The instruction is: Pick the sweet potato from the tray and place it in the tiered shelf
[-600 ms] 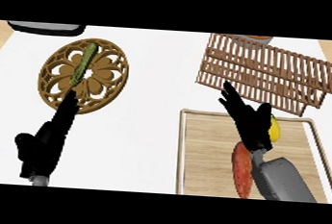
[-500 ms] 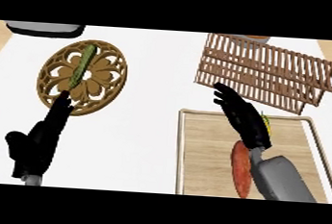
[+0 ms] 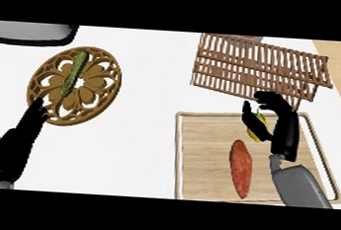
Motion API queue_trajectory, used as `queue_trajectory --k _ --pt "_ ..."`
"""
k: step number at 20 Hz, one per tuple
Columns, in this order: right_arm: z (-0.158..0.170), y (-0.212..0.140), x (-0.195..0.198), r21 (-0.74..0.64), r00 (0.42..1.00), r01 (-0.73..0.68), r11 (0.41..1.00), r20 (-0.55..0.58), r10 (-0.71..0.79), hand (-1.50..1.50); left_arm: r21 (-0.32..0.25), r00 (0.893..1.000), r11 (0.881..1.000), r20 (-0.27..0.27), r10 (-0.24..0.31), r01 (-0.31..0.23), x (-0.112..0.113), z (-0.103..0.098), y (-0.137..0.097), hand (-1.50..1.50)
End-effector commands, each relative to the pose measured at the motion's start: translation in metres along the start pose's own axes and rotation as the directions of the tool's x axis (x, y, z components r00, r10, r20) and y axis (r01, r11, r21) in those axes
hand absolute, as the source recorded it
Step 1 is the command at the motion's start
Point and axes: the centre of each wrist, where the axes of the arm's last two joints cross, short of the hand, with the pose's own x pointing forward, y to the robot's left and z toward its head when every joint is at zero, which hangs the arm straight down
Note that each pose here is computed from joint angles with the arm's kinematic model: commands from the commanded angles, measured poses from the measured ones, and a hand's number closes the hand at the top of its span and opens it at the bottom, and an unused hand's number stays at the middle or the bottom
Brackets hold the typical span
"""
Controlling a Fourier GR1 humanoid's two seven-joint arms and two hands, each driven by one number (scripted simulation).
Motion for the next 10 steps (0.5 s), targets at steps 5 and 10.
queue_trajectory --k 5,10 --pt "0.081 0.058 0.028 -0.130 0.999 -0.042 0.991 0.001 0.043 -1.50 -0.014 0.999 1.000 -0.032 0.005 -0.006 -0.010 -0.008 0.029 0.00" --pt "0.081 0.044 -0.008 -0.088 0.928 -0.362 0.928 -0.128 0.350 -1.50 0.000 0.999 1.000 -0.037 0.015 -0.015 -0.013 -0.008 0.027 0.00"
